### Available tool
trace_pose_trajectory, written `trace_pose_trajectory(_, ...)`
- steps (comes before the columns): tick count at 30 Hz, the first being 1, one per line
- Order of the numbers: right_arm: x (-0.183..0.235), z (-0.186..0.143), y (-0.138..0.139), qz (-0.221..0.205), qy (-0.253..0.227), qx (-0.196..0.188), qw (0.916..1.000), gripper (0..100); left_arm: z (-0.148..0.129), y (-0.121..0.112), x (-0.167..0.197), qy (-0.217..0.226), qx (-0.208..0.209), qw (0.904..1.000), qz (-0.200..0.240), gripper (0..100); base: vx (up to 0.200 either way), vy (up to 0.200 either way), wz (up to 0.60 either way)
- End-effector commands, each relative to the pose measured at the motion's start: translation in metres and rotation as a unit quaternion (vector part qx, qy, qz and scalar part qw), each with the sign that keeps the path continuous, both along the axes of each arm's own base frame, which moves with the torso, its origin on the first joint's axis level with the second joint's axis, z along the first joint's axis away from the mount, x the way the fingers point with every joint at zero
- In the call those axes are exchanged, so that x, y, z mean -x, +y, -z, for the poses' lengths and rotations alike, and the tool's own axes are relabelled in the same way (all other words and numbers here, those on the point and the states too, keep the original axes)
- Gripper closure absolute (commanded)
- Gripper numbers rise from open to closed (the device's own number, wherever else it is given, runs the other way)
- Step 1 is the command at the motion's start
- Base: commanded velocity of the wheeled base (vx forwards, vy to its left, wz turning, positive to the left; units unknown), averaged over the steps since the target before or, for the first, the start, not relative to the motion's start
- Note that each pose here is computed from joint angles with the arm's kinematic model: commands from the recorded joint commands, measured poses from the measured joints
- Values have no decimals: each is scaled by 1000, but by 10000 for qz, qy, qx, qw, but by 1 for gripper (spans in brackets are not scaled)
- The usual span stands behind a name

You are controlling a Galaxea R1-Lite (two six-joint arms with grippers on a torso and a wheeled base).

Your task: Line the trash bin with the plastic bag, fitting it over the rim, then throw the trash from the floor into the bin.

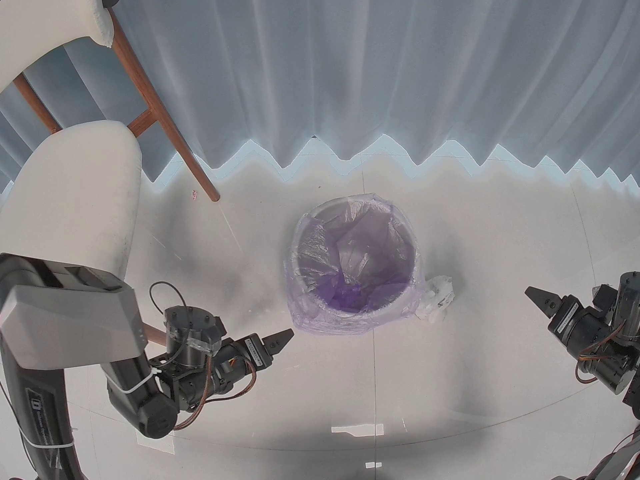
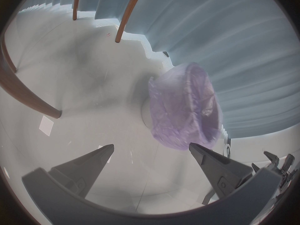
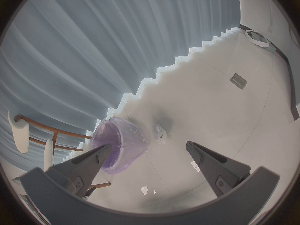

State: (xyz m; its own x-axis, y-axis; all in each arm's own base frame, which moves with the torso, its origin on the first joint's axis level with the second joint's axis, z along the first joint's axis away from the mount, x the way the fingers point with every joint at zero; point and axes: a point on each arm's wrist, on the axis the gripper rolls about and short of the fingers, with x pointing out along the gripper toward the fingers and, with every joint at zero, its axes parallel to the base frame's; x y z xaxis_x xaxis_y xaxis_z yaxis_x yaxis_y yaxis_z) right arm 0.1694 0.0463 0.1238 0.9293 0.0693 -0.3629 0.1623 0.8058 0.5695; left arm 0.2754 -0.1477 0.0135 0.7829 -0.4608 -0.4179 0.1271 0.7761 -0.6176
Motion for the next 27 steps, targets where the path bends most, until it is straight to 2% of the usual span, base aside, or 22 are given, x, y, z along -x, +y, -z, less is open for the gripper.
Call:
trace_pose_trajectory(1, 2, 2, -1, -3, 10, 19, 10000, 0, 39, -5, -29, 233, -36, 9993, -297, 0, 0, 0, 0)
trace_pose_trajectory(8, 5, 4, -1, -3, 61, 34, 10000, 0, 45, -9, -57, 191, 114, 9987, -464, 0, 0, 0, 0)
trace_pose_trajectory(14, 7, 8, -2, -10, 143, 56, 9999, 0, 37, -20, -82, -73, 401, 9977, -536, 0, 0, 0, 0)
trace_pose_trajectory(18, 9, 10, -3, -7, 180, 60, 9998, 0, 31, -24, -89, -121, 439, 9976, -515, 0, 0, 0, 0)
trace_pose_trajectory(27, 8, 10, -2, -15, 180, 60, 9998, 0, 38, -25, -93, -29, 400, 9979, -512, 0, 0, 0, 0)
